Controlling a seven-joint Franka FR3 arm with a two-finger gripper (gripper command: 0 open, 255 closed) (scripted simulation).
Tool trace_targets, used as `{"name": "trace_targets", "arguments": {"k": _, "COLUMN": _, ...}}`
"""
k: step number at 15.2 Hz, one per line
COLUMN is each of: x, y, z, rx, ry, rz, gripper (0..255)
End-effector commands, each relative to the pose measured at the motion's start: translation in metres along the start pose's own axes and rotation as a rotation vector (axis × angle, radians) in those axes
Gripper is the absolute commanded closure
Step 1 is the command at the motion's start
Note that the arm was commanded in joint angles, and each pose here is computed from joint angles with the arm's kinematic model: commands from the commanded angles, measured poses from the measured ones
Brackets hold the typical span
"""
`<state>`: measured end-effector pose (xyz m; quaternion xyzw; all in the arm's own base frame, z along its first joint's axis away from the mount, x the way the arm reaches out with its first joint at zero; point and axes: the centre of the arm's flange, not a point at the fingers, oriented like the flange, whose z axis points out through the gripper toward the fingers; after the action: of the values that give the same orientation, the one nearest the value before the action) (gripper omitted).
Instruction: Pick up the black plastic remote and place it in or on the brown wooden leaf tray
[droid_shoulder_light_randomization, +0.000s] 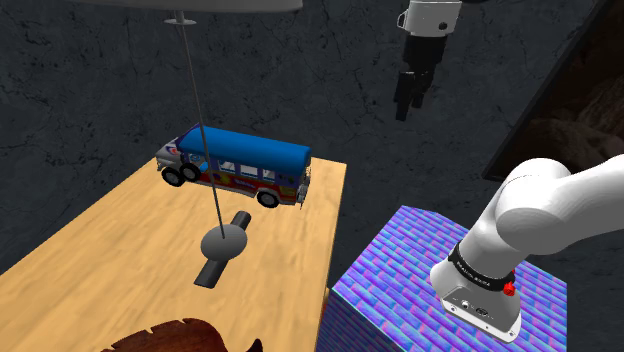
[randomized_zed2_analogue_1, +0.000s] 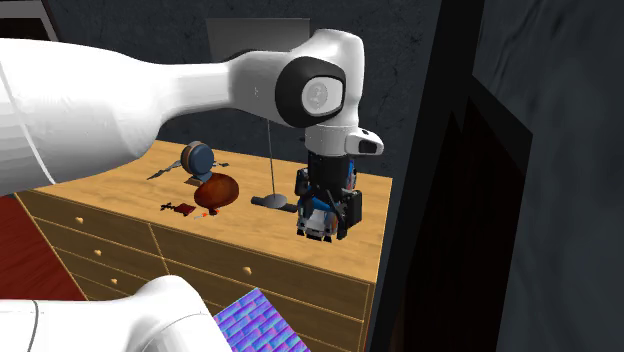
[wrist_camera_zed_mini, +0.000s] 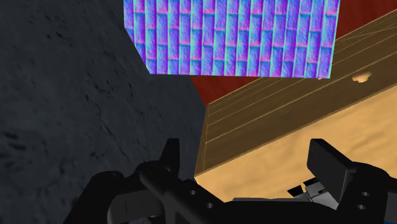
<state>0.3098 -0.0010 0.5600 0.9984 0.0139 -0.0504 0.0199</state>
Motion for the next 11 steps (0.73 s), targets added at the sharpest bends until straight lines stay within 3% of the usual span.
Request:
{"name": "trace_targets", "arguments": {"k": 1, "x": 0.0, "y": 0.0, "z": 0.0, "rx": 0.0, "ry": 0.0, "rz": 0.0, "gripper": 0}}
{"name": "trace_targets", "arguments": {"k": 11, "x": -0.011, "y": -0.122, "z": 0.045, "rx": 0.013, "ry": 0.012, "rz": 0.264, "gripper": 0}}
